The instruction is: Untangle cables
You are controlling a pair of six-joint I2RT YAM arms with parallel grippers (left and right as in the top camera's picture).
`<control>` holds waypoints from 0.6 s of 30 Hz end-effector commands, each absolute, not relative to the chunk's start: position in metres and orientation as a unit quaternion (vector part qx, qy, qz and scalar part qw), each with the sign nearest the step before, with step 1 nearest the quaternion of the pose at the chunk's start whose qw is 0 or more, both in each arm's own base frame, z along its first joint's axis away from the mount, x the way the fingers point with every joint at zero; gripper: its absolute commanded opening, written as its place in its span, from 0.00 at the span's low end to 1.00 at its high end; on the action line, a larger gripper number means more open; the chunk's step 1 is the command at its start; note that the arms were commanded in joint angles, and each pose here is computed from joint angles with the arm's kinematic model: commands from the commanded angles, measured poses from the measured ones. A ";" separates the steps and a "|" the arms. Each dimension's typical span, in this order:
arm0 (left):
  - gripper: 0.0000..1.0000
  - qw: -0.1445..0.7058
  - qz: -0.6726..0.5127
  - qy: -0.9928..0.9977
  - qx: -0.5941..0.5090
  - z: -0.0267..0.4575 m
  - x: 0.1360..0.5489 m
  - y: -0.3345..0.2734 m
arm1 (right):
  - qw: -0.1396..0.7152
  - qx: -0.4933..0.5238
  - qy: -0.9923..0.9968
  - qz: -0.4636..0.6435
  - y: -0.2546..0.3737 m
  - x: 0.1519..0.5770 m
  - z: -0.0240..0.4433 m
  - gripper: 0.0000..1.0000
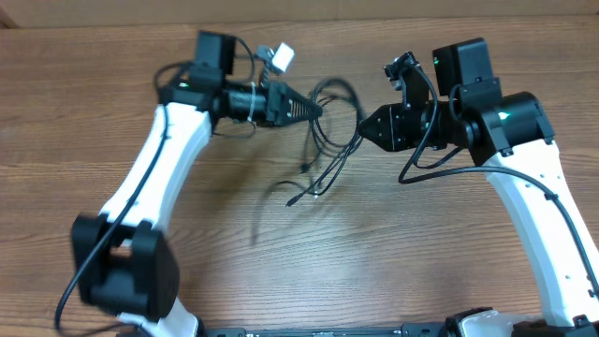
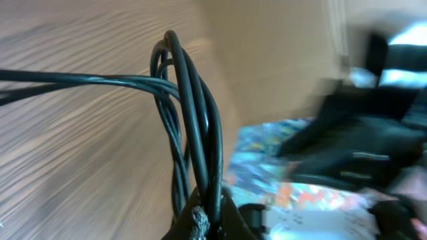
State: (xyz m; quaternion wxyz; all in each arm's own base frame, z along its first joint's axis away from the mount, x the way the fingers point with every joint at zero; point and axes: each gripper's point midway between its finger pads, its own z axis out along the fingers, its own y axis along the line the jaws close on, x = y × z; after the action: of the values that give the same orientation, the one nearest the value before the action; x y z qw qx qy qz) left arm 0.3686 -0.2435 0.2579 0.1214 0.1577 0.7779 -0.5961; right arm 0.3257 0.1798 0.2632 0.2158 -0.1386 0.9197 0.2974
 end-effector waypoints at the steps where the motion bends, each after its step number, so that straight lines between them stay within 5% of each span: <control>1: 0.04 0.119 -0.646 0.729 0.191 0.314 0.342 -0.242 | 0.236 -0.132 0.930 0.250 0.183 0.329 0.261 0.28; 7: 0.04 0.091 -0.547 0.826 0.099 0.263 0.350 -0.234 | 0.273 -0.132 0.924 0.231 0.192 0.342 0.267 0.45; 10: 0.04 0.089 -0.542 0.829 0.102 0.261 0.349 -0.237 | 0.255 -0.057 0.932 0.253 0.197 0.354 0.260 0.38; 18: 0.04 0.096 -0.486 0.867 0.044 0.242 0.363 -0.231 | 0.108 0.202 0.909 0.348 0.228 0.371 0.225 0.35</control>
State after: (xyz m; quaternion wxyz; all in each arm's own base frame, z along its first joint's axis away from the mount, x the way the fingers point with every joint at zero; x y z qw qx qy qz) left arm 0.3571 -0.2300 0.2468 0.0966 0.0699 0.8563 -0.5026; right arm 0.3723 0.2198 0.2233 0.1575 0.0947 0.9303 0.3174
